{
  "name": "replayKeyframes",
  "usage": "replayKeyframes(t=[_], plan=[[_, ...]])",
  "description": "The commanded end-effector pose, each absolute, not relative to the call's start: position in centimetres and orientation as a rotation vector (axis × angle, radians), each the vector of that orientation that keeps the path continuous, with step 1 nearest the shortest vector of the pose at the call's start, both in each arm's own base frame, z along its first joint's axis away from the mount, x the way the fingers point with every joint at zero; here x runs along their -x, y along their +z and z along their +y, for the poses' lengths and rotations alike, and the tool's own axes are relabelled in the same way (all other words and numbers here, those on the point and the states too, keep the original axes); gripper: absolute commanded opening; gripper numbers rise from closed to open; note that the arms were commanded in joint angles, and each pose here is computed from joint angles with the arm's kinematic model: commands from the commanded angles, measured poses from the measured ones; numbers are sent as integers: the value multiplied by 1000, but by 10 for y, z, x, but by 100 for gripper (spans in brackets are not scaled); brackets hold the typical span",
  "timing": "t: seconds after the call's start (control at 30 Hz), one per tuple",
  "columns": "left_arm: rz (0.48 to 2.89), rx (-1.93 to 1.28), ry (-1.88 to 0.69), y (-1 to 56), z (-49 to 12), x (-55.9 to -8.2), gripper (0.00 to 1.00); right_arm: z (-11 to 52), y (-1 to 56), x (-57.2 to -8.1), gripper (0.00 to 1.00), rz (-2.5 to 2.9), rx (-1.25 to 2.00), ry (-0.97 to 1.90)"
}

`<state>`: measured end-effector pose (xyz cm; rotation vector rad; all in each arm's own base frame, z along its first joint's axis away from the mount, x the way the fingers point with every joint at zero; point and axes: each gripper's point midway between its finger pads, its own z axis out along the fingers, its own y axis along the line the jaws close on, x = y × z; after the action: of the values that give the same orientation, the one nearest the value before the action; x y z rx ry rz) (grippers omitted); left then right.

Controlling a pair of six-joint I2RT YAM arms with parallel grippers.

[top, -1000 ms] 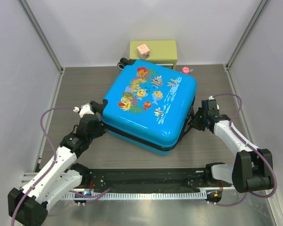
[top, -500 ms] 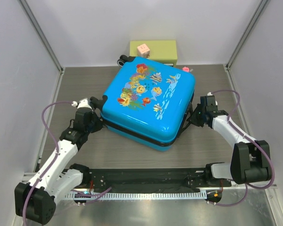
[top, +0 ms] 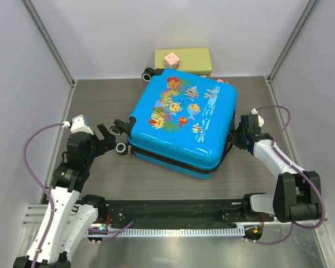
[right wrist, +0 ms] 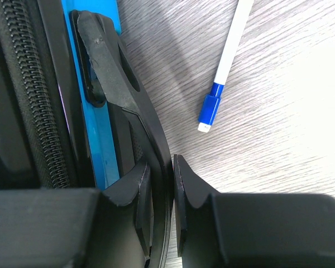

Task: Pack the luggage
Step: Zip the luggage at the center of the board.

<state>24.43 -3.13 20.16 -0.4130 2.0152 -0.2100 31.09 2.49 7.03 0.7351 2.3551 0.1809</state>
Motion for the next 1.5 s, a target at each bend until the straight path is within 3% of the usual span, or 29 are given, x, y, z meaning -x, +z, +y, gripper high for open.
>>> replayKeyframes(t=[0.0,0.27,0.5,0.67,0.97,1.33,1.47], plan=[[1995,275,-398,244,-68,-267,100,-22,74,-298,1,2291,-832,-70],[1874,7,-700,307,-134,-336,100,-21,69,-287,1,2317,-825,-74],[2003,-38,-821,258,-160,-359,100,-19,71,-284,1,2334,-804,-71],[2023,-113,-1029,239,-187,-333,100,-30,66,-284,1,2355,-812,-111],[2033,-219,-1163,228,-211,-267,100,-40,76,-299,1,2380,-677,-167],[2040,-250,-1217,221,-235,-210,100,-45,73,-306,2,2427,-549,-215],[2047,-278,-1254,217,-252,-197,100,-46,66,-310,6,2444,-557,-233]])
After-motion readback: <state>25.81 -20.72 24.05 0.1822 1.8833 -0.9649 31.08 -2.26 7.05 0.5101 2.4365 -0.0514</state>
